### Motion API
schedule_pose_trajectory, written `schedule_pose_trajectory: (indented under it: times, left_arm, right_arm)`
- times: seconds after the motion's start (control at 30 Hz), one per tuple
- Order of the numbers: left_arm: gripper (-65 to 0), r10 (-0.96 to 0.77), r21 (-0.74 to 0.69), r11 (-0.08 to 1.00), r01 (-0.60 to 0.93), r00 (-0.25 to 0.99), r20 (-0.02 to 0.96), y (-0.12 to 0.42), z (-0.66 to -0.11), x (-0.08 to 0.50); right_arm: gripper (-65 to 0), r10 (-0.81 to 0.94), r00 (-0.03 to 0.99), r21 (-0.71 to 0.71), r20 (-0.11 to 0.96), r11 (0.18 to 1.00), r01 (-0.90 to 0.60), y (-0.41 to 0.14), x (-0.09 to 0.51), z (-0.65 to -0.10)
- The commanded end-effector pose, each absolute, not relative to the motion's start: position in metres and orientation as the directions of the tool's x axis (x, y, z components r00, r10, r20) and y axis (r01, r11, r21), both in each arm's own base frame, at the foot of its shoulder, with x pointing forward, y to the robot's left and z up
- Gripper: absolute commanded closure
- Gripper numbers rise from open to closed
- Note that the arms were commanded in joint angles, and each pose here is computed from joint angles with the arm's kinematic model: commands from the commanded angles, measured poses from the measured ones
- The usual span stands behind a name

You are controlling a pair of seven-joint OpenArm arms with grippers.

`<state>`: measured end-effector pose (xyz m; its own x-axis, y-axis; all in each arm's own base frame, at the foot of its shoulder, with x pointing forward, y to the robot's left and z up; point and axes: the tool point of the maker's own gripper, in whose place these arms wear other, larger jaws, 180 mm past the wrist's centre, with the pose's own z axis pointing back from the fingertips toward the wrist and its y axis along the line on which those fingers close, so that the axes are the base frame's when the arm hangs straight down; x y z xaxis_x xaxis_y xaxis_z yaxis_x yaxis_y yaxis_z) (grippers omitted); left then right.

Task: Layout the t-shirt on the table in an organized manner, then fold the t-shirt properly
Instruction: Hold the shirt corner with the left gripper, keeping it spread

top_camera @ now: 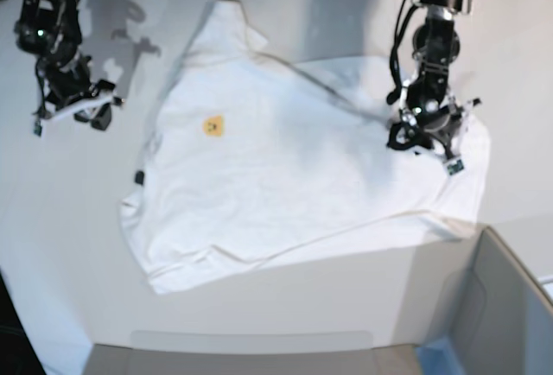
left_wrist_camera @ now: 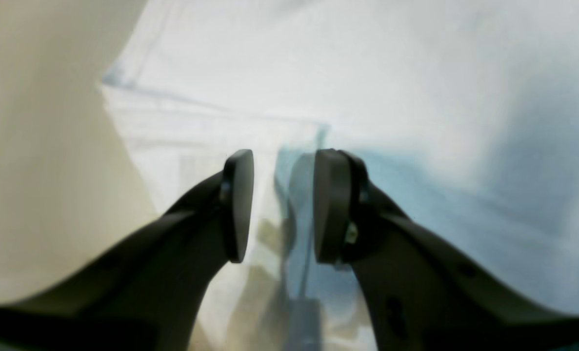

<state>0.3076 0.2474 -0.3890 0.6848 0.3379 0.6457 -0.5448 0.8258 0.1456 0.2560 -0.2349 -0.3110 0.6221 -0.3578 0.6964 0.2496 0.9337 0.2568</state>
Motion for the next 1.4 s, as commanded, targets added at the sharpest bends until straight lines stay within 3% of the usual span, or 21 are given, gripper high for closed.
schedule_pose_trajectory:
  times: [0.0, 0.27, 0.77, 0.97, 1.1, 1.23, 1.37]
  left_arm:
    - [-21.8, 0.311, 0.133, 0.823, -0.553, 0.633, 0.709, 0.254, -0.365, 0.328]
    - [-21.8, 0.222, 0.154, 0.880, -0.449, 0.675, 0.703, 0.244, -0.362, 0.339]
    - [-21.5, 0.209, 0.219, 0.857, -0.467, 0.703, 0.680, 0.263, -0.387, 0.337]
    - [-15.5, 0.221, 0.218, 0.855, -0.471, 0.710, 0.669, 0.264, -0.388, 0.335]
    - [-5.9, 0.233, 0.217, 0.847, -0.486, 0.705, 0.670, 0.266, -0.389, 0.334]
    - [-5.4, 0.254, 0.208, 0.840, -0.501, 0.703, 0.665, 0.265, -0.387, 0.332]
    - [-5.3, 0.245, 0.156, 0.855, -0.495, 0.650, 0.720, 0.255, -0.359, 0.342]
  right_arm:
    - [-23.0, -0.343, 0.595, 0.249, 0.727, 0.939, 0.237, -0.238, 0.261, -0.301]
    - [-23.0, -0.343, 0.595, 0.249, 0.727, 0.939, 0.237, -0.238, 0.261, -0.301]
    - [-23.0, -0.342, 0.597, 0.247, 0.726, 0.940, 0.237, -0.238, 0.261, -0.301]
    - [-23.0, -0.342, 0.597, 0.247, 0.726, 0.940, 0.237, -0.238, 0.261, -0.301]
    - [-23.0, -0.342, 0.596, 0.247, 0.727, 0.940, 0.237, -0.239, 0.261, -0.301]
    - [-23.0, -0.342, 0.596, 0.247, 0.727, 0.940, 0.237, -0.239, 0.261, -0.301]
    - [-23.0, -0.342, 0.596, 0.247, 0.727, 0.940, 0.237, -0.239, 0.261, -0.301]
